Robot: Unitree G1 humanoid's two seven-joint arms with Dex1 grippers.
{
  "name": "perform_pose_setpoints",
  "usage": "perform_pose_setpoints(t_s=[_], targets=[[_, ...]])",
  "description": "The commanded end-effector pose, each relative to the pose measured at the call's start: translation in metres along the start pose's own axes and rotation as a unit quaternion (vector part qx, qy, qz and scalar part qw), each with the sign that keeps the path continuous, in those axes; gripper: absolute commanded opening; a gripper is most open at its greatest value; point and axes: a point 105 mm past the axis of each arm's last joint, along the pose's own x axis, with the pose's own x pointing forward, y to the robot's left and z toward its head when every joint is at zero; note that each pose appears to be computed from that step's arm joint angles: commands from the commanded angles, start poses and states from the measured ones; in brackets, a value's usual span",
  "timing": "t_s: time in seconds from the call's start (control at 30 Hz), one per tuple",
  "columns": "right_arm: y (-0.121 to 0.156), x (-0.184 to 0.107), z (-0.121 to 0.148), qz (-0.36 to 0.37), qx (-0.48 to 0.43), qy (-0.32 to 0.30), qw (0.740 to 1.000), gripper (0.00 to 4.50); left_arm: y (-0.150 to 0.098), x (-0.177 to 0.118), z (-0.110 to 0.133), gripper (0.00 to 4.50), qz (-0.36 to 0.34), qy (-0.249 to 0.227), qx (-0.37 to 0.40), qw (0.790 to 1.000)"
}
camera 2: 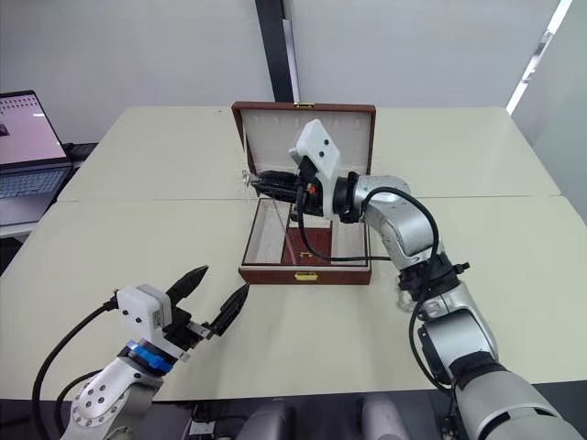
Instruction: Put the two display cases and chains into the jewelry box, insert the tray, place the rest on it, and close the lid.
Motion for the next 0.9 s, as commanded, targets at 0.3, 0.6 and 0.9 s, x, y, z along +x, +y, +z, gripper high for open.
perform_pose_setpoints(t_s=[0.3, 0.6, 0.9], targets=[[0.003, 0.012, 0.003, 0.011, -0.018, -0.010, 1.000, 0.06, -0.001, -0.007, 0.000, 4.50, 0.009, -0.010, 0.008, 1.000], [0.000, 0.016, -0.021, -0.001, -0.023, 0.027, 0.999, 0.06, -0.001, -0.006, -0.001, 4.50, 0.012, -0.013, 0.008, 1.000], [0.000, 0.022, -0.038, -0.014, -0.034, 0.062, 0.997, 0.06, -0.001, -0.006, -0.002, 4.50, 0.016, -0.015, 0.006, 1.000]])
